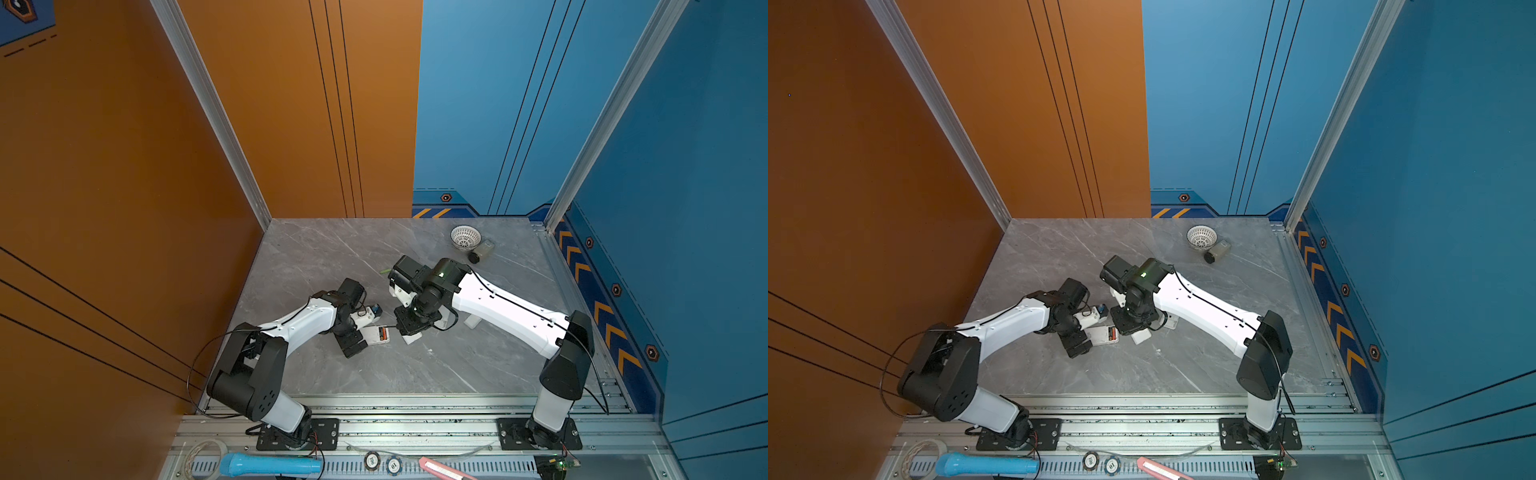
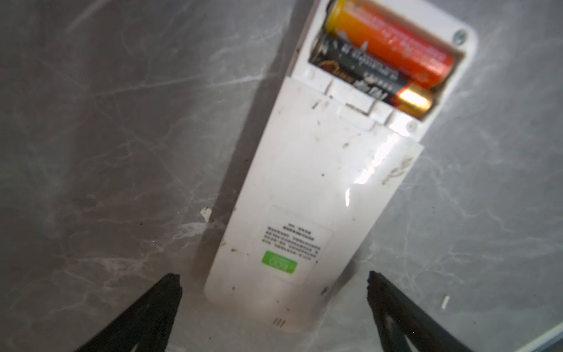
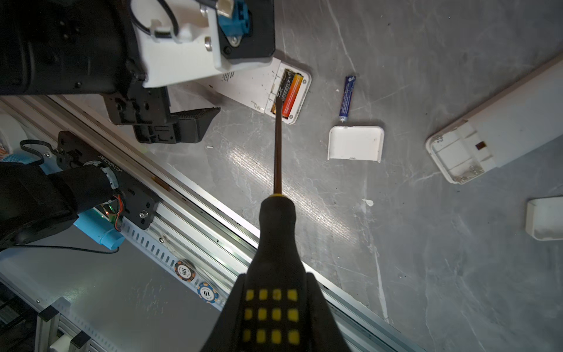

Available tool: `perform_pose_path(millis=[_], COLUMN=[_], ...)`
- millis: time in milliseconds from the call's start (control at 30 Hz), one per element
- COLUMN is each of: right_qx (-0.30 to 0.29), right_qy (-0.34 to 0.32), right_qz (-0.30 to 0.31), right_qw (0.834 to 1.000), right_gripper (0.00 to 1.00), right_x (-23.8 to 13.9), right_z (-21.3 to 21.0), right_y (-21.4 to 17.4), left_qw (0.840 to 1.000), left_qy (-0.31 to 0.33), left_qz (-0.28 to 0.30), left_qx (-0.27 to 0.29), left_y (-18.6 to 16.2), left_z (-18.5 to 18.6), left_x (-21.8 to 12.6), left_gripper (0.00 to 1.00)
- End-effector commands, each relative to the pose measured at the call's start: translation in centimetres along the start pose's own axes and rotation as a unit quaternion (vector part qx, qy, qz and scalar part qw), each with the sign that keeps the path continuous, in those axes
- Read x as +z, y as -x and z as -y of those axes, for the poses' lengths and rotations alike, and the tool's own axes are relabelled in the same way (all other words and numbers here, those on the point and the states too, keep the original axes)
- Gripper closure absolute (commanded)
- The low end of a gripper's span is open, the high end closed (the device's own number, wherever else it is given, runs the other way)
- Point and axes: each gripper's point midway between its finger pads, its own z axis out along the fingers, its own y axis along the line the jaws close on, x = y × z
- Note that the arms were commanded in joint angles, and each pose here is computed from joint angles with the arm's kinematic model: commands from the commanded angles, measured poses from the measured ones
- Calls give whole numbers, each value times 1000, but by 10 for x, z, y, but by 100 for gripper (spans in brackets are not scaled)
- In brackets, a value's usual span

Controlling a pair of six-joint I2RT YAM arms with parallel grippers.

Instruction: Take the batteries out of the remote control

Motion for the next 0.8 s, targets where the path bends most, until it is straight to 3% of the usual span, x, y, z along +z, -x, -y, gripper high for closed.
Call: perform_pose_path(millis=[0, 133, 300, 500, 767], right_qx=[3, 1, -4, 7, -23], right_qy=[15, 19, 15, -1, -44], right_qz=[1, -12, -24, -30, -64], right_qw=[1000, 1000, 1000, 1000, 997], right_gripper=[100, 100, 100, 100, 100], right_x=[-9, -4, 3, 12, 21], right_z=[-4, -4, -3, 5, 16], right_y=[-10, -15, -19, -15, -16], left_qw=[1000, 1000, 999, 998, 996], left_qy=[-23, -24, -16, -20, 16], left_qz=[-2, 7, 14, 9, 38], left_qx=[-2, 19, 30, 51, 76], left_y=[-3, -10, -8, -2, 0], left_z=[11, 29, 31, 40, 40], left_x=[7, 12, 17, 22, 16], left_gripper=[2, 12, 35, 46, 60])
